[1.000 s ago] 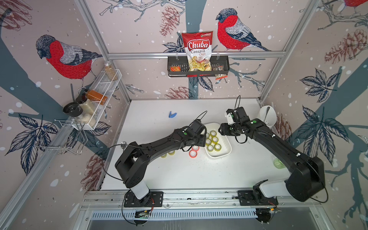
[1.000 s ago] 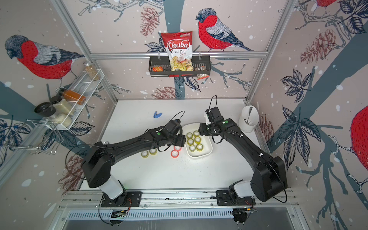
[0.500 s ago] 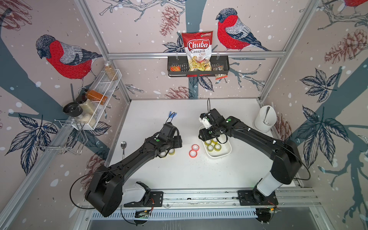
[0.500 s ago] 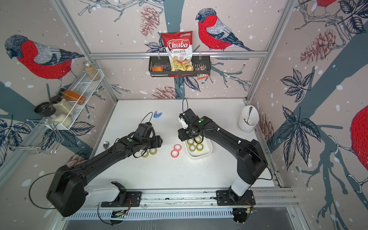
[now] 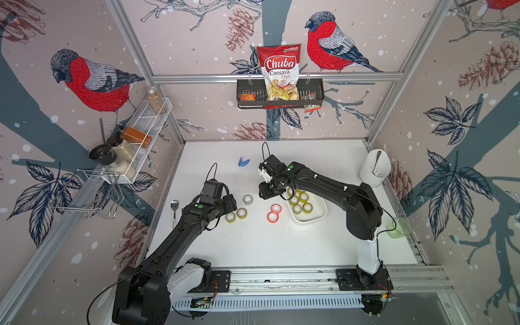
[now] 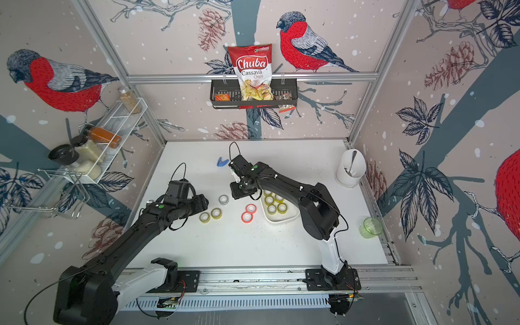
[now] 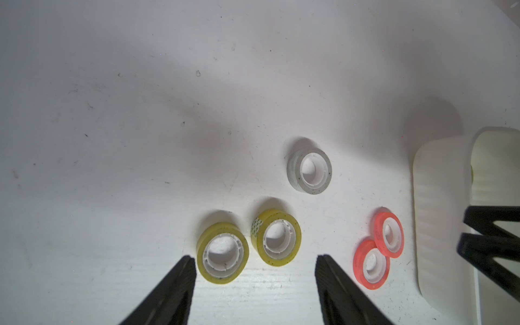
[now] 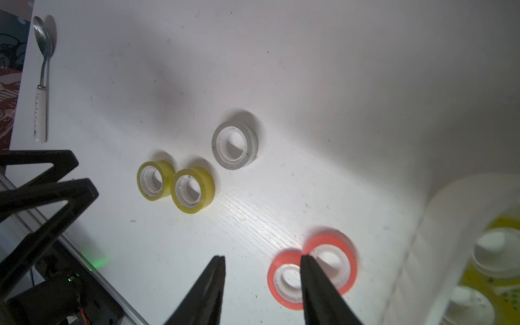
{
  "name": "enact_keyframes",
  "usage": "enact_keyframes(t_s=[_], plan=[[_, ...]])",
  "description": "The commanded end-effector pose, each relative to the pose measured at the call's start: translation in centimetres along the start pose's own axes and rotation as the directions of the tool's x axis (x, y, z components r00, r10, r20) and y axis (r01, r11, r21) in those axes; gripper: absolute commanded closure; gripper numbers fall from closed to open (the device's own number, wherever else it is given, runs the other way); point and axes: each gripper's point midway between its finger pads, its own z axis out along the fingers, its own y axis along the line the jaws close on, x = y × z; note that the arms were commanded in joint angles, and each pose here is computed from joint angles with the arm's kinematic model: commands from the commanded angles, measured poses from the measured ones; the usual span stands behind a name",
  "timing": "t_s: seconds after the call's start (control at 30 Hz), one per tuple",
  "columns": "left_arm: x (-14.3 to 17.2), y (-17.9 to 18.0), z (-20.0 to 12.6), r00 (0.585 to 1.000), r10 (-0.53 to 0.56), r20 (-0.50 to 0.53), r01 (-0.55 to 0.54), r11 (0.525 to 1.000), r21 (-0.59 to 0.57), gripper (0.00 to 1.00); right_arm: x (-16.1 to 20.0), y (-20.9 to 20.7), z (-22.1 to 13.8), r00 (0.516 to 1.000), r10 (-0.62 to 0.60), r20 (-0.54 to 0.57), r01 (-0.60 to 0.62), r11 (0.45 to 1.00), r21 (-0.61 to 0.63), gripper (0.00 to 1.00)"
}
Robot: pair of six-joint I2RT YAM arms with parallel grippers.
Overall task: Put the transparent tape into the storage box
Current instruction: Pick up the tape from the center of the board.
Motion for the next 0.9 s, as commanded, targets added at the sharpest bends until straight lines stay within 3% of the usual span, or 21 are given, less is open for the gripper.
enact_keyframes(t_s=[0.0,0.13,0.47,0.87], plan=[[0.3,-0.2,0.3,1.000,-0.003,-0.014,0.003,1.000,0.029,0.28,-0.3,0.8,1.5,0.998,0.055,-0.024,-0.056,0.998,-0.012,0.56],[0.7,-1.0,0.5,1.000,-0.003,-0.024,0.005,0.996,0.084,0.30,-1.1,1.2,3.4,0.994,0.104,-0.027,-0.105,0.994,-0.006,0.60],[0.7,-1.6,0.2,1.000,0.018,-0.014,-0.016,0.992,0.129,0.29,-0.8,1.2,7.7,0.990,0.116,-0.079,-0.113,0.993,0.044,0.60],[0.8,-1.9,0.0,1.000,0.017,-0.002,-0.016,0.988,0.155,0.28,-0.6,-0.1,9.3,0.990,0.115,-0.075,-0.105,0.986,0.127,0.67]])
